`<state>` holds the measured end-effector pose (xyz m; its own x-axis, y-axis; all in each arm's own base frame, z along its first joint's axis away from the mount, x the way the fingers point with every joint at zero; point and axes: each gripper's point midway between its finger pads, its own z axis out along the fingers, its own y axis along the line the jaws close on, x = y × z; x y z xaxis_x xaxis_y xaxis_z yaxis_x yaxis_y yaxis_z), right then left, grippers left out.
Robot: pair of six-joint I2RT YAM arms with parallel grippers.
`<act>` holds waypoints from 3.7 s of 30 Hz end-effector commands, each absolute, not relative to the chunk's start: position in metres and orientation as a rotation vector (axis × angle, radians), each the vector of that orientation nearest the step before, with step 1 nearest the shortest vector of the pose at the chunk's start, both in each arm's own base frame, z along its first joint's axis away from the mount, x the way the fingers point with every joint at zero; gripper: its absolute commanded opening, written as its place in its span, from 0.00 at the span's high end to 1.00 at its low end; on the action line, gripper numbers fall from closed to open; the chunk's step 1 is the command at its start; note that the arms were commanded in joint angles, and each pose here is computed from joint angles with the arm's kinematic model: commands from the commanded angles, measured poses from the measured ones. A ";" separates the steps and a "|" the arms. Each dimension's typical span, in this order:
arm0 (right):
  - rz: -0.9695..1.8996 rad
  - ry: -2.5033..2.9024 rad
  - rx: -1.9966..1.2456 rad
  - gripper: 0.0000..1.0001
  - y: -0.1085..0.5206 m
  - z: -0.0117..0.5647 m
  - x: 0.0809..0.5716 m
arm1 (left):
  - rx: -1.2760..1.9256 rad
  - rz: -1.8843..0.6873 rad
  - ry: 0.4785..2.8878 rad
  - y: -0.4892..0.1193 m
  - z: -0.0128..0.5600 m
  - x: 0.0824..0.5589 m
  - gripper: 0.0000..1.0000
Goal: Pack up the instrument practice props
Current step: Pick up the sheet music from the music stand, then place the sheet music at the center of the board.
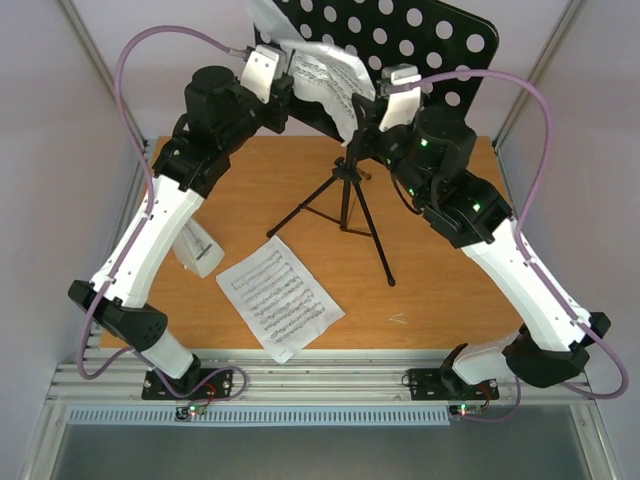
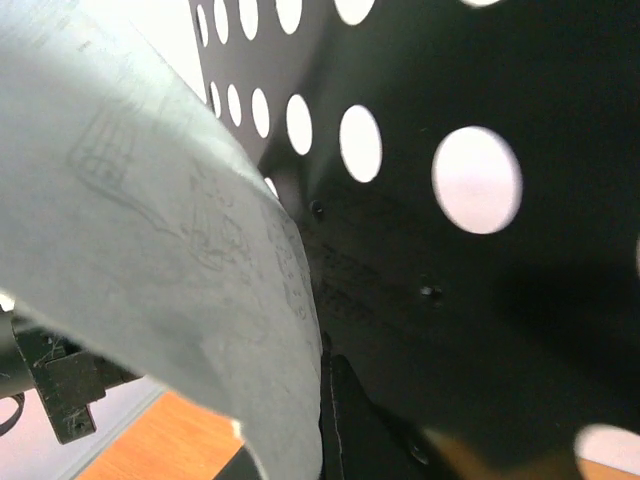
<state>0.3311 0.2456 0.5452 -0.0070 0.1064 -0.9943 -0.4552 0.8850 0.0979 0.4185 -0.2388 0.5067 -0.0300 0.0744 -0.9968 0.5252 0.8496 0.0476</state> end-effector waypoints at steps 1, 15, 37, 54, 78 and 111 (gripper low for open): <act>0.450 1.455 -0.195 0.99 0.217 0.569 0.316 | 0.483 -0.467 1.458 -0.240 0.536 0.402 0.99; 0.430 1.447 -0.170 0.99 0.190 0.571 0.294 | 0.483 -0.516 1.433 -0.240 0.539 0.398 1.00; 0.839 1.693 -0.452 0.99 0.195 0.504 0.191 | 0.430 -0.534 1.427 -0.219 0.534 0.373 0.02; 1.089 1.951 -0.783 0.99 0.219 0.349 0.125 | 0.115 -0.491 1.860 -0.144 0.321 0.305 0.01; 1.265 2.587 -0.637 0.99 0.296 0.136 0.150 | 0.038 -0.377 1.842 -0.078 0.365 0.221 0.01; 1.153 2.753 -0.710 0.99 0.357 0.069 0.173 | 0.151 -0.106 1.906 -0.064 0.325 0.239 0.01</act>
<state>0.1632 0.3458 0.0679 -0.8881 -0.4079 -0.2117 -0.4380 0.6120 0.6584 0.2340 -0.0649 0.3258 -0.3395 0.0505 -0.9392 0.1687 0.9856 -0.0080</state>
